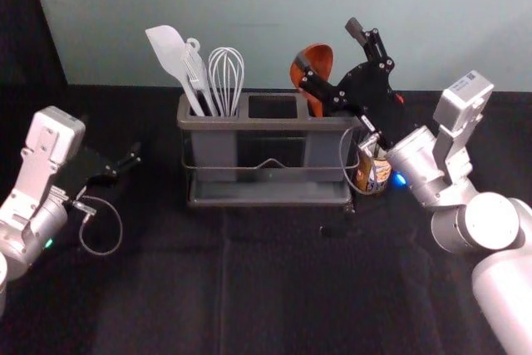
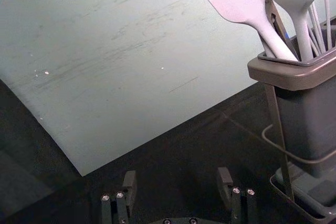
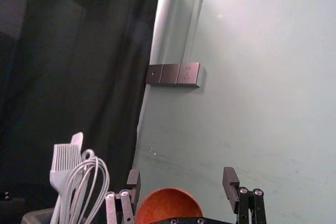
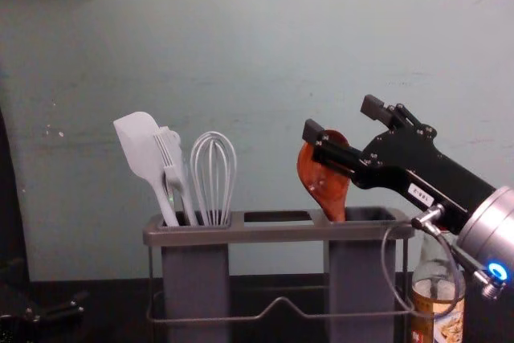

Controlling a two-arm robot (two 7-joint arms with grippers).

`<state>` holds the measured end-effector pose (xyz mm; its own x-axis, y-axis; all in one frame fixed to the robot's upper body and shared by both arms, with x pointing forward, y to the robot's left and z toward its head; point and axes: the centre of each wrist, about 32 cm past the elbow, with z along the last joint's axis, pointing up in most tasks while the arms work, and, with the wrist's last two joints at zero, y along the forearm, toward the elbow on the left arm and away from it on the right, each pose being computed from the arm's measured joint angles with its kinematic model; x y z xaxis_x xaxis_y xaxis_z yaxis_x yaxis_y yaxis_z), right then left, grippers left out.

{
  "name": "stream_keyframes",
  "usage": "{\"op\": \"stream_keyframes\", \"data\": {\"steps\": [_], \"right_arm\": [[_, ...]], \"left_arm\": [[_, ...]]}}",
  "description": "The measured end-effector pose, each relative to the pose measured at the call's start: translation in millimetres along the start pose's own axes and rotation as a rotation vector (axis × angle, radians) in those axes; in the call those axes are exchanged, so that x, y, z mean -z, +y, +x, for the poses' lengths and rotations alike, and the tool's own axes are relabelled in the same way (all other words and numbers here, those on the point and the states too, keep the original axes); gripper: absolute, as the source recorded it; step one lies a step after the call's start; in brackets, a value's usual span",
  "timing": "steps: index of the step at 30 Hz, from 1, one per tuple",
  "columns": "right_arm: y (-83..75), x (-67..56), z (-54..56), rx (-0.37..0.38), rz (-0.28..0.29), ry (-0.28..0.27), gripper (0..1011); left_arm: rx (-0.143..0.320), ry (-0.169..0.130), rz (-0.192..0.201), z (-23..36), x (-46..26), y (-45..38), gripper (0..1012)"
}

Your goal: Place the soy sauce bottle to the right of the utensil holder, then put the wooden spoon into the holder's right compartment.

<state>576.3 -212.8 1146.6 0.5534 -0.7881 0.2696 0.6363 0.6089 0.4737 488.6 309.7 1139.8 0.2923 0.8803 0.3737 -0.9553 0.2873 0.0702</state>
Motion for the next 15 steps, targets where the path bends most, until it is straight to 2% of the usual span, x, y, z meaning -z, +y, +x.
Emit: {"op": "stream_keyframes", "data": {"steps": [8,15], "right_arm": [[4.6,-8.5,3.4,0.012,0.019,-0.011,1002],[2.5,-22.0,14.1,0.036,0.054,-0.03,1002]], "left_arm": [[0.0,0.0,0.0,0.0,0.0,0.0,1005],[0.0,0.0,0.0,0.0,0.0,0.0,1005]]}}
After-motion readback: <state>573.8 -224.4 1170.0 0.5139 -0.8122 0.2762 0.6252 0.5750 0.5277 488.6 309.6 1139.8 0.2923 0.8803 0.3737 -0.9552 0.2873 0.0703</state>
